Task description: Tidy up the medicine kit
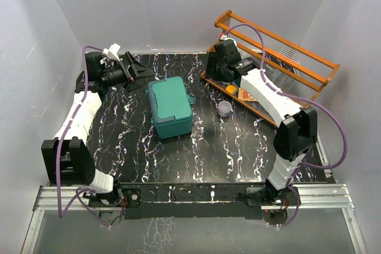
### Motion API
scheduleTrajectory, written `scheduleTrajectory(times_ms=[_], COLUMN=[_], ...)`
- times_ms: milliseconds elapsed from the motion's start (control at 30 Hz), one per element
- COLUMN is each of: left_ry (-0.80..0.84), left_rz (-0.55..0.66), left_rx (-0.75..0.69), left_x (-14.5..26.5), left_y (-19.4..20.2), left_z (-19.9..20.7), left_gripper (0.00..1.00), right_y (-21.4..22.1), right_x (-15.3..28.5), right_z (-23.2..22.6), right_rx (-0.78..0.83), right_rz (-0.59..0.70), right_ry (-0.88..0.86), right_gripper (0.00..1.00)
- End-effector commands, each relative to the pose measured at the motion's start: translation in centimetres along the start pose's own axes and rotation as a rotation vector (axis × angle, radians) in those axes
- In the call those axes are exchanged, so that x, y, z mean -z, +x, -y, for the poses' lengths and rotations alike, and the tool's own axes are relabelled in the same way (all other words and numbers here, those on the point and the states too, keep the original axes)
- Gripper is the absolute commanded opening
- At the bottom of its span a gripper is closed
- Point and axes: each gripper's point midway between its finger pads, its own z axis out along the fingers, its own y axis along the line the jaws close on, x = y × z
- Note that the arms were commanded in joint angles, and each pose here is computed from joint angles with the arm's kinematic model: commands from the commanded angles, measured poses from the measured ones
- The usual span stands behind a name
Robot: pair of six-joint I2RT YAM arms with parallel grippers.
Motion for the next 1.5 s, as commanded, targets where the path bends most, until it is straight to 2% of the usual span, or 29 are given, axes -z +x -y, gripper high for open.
scheduleTrajectory(times_ms=[0,100,233,433,633,900,1100,1333,1467], left_ry=[-0.329,-0.419,-0.373,-0.315,-0.335,-0.314,-0.345,-0.363,-0.368], left_rz=[0.081,0.055,-0.015,-0.139,-0.218,-0.272,-0.276,-0.247,-0.245], left_rx=[0.081,0.135,0.177,0.211,0.22,0.249,0.234,0.236,0.234], left_x=[0.5,0.5,-0.5,-1.7,-2.3,-3.7,-4.1,-4.5,-4.5], left_y=[-1.0,-0.3,0.8,2.6,3.4,4.5,4.3,3.9,4.0], left_z=[-5.8,-8.1,-8.6,-9.4,-10.6,-10.8,-11.3,-12.1,-12.0], left_gripper=[0.97,0.95,0.92,0.92,0.92,0.92,0.92,0.91,0.9], right_y=[-2.0,-0.9,0.8,1.9,4.4,6.1,8.2,9.9,10.0], right_x=[2.8,2.6,1.6,0.3,-2.1,-3.6,-3.2,-3.3,-2.5], right_z=[-5.8,-7.3,-7.9,-8.2,-8.5,-7.0,-8.2,-8.8,-9.1], right_rx=[0.064,0.061,0.037,-0.015,-0.079,-0.138,-0.156,-0.202,-0.205], right_rz=[0.076,0.046,-0.005,-0.005,-0.08,-0.126,-0.243,-0.359,-0.374], right_ry=[-0.331,-0.432,-0.482,-0.513,-0.554,-0.576,-0.713,-0.803,-0.83], right_gripper=[0.55,0.61,0.71,0.86,0.93,0.98,0.98,0.94,0.89])
